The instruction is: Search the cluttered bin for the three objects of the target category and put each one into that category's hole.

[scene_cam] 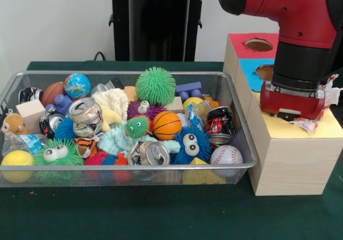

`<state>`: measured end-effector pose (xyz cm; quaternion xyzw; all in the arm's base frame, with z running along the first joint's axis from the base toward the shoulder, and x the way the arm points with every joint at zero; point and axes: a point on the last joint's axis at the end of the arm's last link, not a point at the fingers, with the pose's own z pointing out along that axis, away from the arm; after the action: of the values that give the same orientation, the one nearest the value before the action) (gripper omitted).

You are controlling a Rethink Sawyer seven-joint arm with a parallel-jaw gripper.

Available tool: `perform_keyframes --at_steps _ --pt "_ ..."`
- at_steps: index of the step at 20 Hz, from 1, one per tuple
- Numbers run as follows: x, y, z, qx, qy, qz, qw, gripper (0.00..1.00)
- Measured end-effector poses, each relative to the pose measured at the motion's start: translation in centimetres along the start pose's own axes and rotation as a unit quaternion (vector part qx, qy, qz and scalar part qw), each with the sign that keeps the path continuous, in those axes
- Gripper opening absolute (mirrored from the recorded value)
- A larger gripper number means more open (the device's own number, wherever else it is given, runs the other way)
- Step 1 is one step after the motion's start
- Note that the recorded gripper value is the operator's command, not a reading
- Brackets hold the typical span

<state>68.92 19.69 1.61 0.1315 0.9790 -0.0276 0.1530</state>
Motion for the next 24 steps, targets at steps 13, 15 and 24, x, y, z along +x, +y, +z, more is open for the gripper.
perform_keyframes --at_steps 13,15,24 --pt "0.0 0.3 -0.1 -0.001 -0.001 -0.002 1.0 1.0" --pt "0.0 0.3 -0.1 -0.002 -0.001 -0.001 1.0 1.0" --pt "0.5 0.2 -1.5 -0.007 0.014 -0.001 0.9999 1.0"
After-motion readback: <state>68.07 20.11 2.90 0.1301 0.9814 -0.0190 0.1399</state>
